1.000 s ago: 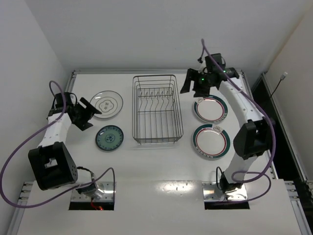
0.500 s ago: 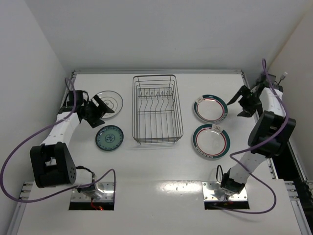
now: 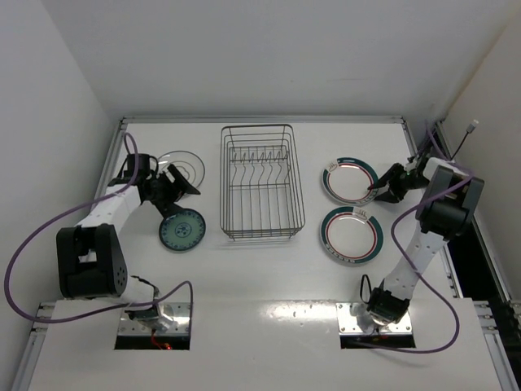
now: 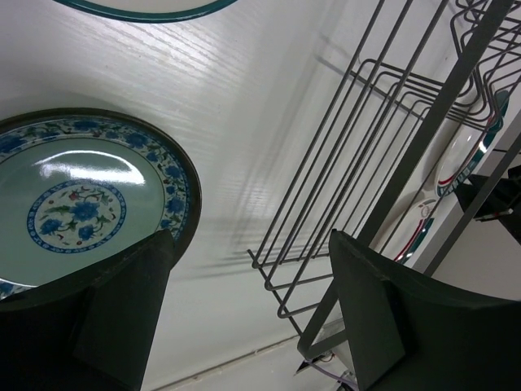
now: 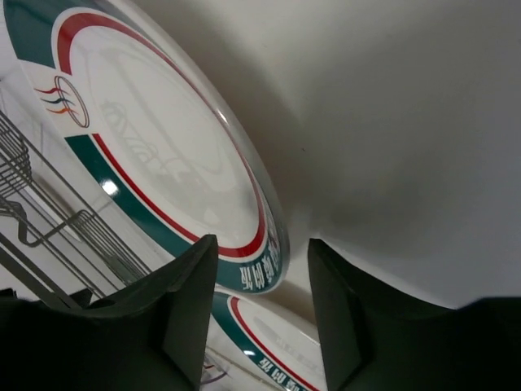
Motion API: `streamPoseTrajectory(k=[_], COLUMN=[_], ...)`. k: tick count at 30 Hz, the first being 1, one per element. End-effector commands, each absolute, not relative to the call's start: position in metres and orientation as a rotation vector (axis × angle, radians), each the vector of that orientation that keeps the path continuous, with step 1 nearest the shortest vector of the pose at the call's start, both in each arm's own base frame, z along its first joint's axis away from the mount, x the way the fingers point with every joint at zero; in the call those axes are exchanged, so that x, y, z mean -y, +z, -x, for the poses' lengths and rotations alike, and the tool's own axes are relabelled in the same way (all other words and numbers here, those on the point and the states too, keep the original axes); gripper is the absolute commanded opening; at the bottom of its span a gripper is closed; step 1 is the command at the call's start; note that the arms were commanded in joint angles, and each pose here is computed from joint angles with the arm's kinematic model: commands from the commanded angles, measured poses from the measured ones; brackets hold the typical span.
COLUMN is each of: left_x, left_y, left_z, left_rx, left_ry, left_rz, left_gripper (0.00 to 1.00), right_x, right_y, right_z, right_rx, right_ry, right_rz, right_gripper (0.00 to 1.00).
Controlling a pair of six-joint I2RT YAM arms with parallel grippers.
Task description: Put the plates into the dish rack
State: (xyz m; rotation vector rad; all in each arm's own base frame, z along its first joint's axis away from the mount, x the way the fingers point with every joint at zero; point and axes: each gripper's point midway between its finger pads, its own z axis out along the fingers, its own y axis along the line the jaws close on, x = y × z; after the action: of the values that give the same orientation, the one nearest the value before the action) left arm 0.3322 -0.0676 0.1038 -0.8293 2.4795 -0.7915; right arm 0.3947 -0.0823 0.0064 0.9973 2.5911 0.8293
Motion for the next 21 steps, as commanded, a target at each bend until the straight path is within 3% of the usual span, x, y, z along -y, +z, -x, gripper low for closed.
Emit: streamPoseTrajectory(k=[1,6,12,18,21], left_x=[0.073,0.073,0.073,0.070,0.069], left_y=[0.114,0.112,0.110,0.113,0.116], left_z=[-0.342,-0.339,-0.334,-0.331,-0.328], left_rx=[-2.451,-2.469,-2.488,-2.487,-2.500], left_ry=[-0.828,-0.823,-0.818,-0.792,-0.772], left_rz=[0.795,0.794,0.795,0.789,0.776], left_gripper=[0.74,0.74,0.74,0.74,0.74], right_x=[0.077,0.071,0.067,0.051,0.044], right_y=[0.007,0.008,0.010,0.078,0.153], right_z=[-0.416,-0.426,-0.429,-0.457,-0.477], right_rx=[-2.513,-2.527,-2.547,-2.436,-2.270], right_ry=[0.894,0.860,0.832,0.739,0.625], right_rz=[-0.909,-0.864,-0.862,-0.740,-0.680], right_gripper=[0.40,0.28,0.01,0.00,0.00])
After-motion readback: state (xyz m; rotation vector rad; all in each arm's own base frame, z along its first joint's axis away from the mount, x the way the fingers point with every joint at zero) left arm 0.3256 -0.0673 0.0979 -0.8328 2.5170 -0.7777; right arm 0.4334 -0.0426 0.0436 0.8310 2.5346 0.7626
